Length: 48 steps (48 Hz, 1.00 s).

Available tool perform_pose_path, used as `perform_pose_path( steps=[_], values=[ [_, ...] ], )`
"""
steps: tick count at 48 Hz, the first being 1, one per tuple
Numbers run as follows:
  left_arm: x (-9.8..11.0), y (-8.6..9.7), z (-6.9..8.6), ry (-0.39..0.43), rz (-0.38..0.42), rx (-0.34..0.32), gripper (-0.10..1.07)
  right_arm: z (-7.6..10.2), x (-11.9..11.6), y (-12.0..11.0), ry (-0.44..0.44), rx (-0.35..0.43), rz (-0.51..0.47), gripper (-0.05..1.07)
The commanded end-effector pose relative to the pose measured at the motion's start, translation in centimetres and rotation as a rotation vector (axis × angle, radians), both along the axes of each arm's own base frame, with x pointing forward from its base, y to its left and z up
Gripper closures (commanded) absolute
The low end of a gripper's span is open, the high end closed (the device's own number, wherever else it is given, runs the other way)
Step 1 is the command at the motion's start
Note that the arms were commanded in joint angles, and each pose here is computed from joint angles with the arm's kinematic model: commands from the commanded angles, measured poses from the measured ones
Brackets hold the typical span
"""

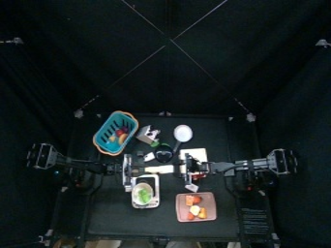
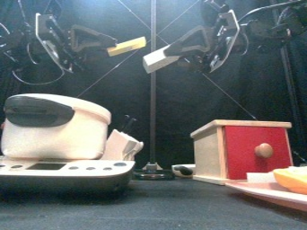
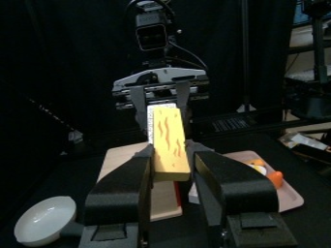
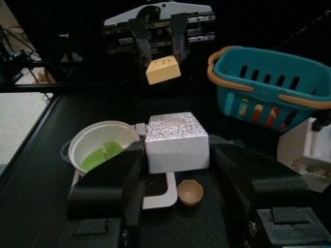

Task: Hand over egg

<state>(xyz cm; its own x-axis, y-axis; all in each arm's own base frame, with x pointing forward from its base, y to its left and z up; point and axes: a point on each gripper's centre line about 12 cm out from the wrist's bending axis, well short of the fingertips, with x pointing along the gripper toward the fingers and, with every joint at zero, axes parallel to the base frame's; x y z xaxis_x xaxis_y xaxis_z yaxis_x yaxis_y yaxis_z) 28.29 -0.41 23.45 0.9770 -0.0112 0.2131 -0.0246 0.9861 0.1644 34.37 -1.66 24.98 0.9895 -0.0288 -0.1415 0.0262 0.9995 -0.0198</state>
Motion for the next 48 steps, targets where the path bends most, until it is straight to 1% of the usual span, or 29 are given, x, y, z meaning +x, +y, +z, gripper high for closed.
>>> perform_pose_path(
  steps=[1, 5, 13, 20, 24, 27, 42, 46, 48],
  values=[
    [0.4, -0.1, 0.5, -0.015, -0.005, -0.003, 0.39, 1.2, -0.4, 0.2, -0.014, 0.010, -0.002, 0.41],
    [0.7, -0.2, 0.0, 0.005, -0.006, -0.004, 0.39, 0.6, -0.7, 1.1, 0.036, 0.031, 0.014, 0.41],
    [1.5, -0.1, -0.8, 0.035, -0.002, -0.002, 0.39, -0.1, -2.2, 3.0, 0.153, 0.109, 0.037, 0.41],
    [2.4, 0.0, -1.4, 0.054, 0.003, 0.000, 0.39, -2.4, -3.4, 3.8, 0.278, 0.211, 0.020, 0.41],
    [2.6, 0.1, -1.6, 0.058, 0.006, 0.000, 0.39, -3.6, -3.5, 4.0, 0.312, 0.243, 0.007, 0.41],
    [2.7, 0.3, -1.5, 0.055, 0.012, -0.001, 0.39, -4.4, -3.1, 4.1, 0.330, 0.248, 0.003, 0.41],
    [2.7, 0.3, -1.5, 0.057, 0.015, -0.006, 0.39, -9.7, -0.3, 4.1, 0.477, 0.230, -0.024, 0.39],
    [2.7, 0.3, -1.6, 0.060, 0.016, -0.007, 0.39, -11.0, 0.3, 4.2, 0.512, 0.234, -0.033, 0.36],
    [2.7, 0.3, -1.6, 0.060, 0.016, -0.007, 0.39, -11.3, 0.4, 4.2, 0.521, 0.234, -0.035, 0.34]
  ],
)
